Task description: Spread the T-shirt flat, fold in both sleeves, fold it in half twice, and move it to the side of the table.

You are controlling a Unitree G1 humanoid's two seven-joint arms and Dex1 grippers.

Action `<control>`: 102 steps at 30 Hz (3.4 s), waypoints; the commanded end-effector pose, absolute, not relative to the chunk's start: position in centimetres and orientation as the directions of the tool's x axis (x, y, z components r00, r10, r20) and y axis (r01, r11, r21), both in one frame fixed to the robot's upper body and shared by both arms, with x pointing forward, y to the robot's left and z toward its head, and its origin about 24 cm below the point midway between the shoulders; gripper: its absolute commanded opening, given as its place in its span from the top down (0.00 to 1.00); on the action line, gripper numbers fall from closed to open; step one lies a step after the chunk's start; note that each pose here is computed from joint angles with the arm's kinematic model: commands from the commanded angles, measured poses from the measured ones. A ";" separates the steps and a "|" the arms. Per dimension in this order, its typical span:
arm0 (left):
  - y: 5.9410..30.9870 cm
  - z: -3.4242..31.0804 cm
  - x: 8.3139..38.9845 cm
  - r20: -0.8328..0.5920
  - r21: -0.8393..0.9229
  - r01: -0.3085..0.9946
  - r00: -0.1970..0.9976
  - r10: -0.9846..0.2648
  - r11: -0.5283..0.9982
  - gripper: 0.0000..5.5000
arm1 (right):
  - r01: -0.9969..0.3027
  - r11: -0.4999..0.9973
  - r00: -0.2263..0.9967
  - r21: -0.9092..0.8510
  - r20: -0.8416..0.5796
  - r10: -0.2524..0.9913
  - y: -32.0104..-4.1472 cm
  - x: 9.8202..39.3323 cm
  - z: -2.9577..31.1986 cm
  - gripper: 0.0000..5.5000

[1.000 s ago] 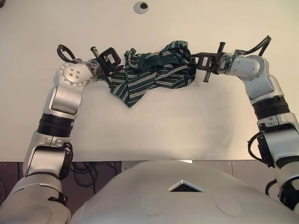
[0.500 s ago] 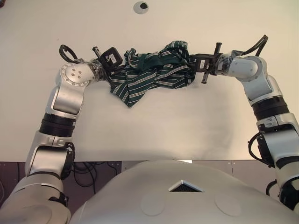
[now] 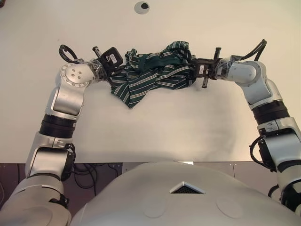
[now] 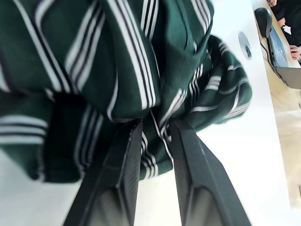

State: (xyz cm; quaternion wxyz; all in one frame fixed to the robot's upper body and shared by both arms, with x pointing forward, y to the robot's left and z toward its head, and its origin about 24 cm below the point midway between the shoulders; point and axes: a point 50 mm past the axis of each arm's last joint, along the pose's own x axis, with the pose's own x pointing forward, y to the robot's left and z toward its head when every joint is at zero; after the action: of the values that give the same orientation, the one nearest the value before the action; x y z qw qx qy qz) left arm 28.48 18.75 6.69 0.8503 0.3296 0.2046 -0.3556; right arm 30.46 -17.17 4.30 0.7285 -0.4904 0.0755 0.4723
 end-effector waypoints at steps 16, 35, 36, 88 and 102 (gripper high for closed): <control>18.2 7.7 29.1 -0.565 0.524 0.768 0.638 -0.523 0.369 0.78 | -0.706 0.109 0.595 -0.699 -0.504 0.626 -16.1 31.6 5.0 0.99; 17.0 8.2 30.8 -0.666 0.700 0.682 0.515 -0.540 -0.213 0.67 | -0.711 0.131 0.599 -0.691 -0.497 0.628 -16.1 31.6 5.0 1.00; 16.9 8.0 30.8 -0.678 0.696 0.676 0.506 -0.533 -0.243 0.67 | -0.711 0.131 0.598 -0.691 -0.496 0.629 -16.0 31.6 5.0 1.00; 16.2 13.3 33.5 -0.509 0.815 0.570 0.621 -0.596 -0.102 1.00 | -0.685 0.001 0.558 -0.729 -0.523 0.644 -17.2 32.9 7.5 0.75; 16.0 13.4 33.4 -0.510 0.814 0.572 0.616 -0.600 -0.105 1.00 | -0.667 -0.101 0.505 -0.739 -0.546 0.668 -16.8 31.9 5.7 0.75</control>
State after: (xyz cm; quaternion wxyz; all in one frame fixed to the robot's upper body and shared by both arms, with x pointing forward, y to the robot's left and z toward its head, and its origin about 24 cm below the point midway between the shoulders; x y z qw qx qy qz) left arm 33.55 16.16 13.53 0.6675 0.6061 -0.0137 -0.4323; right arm 32.06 -17.28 6.30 0.6779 -0.5496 -0.0013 0.4882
